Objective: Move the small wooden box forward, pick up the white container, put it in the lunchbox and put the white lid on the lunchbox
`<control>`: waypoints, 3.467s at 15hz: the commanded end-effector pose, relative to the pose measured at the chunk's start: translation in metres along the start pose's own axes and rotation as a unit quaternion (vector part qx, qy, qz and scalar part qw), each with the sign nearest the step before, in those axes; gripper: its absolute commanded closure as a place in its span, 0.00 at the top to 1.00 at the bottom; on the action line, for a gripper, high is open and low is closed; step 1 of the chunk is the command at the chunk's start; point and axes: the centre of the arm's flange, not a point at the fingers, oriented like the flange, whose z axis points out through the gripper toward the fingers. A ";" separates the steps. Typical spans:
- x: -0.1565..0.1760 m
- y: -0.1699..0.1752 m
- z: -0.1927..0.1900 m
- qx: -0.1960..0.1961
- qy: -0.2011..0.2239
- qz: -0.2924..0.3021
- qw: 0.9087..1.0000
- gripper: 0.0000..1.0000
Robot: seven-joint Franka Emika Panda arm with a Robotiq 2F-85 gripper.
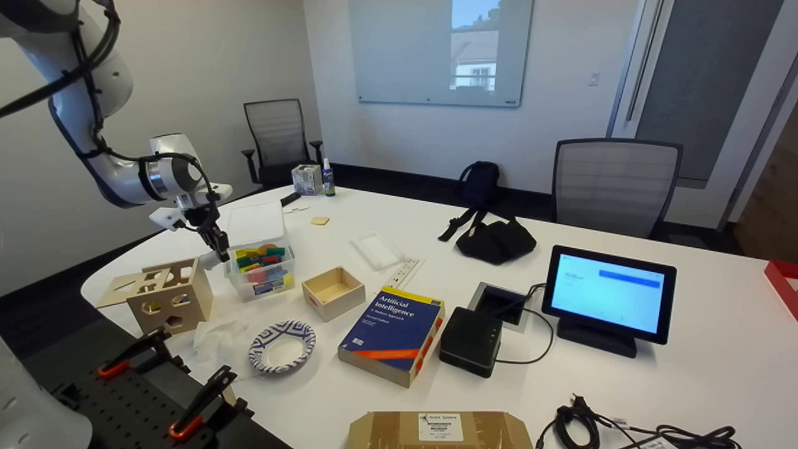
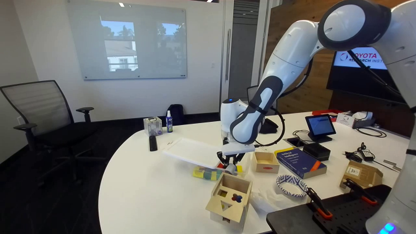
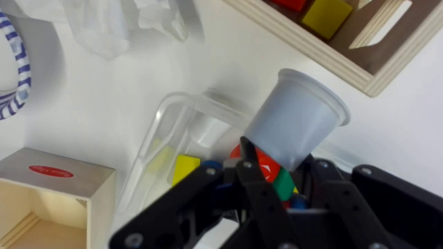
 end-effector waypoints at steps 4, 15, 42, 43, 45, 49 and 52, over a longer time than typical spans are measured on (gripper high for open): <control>0.031 0.021 -0.055 0.012 0.045 0.052 0.998 0.07; 0.067 0.031 -0.028 -0.054 0.052 0.098 0.992 0.54; 0.057 0.100 0.028 0.309 0.106 -0.086 0.941 1.00; 0.058 0.101 0.030 0.311 0.102 -0.082 0.941 1.00; 0.063 0.101 0.034 0.309 0.094 -0.071 0.944 1.00; 0.078 0.087 0.041 0.297 0.078 -0.063 0.950 1.00; 0.092 0.078 0.046 0.292 0.068 -0.063 0.952 1.00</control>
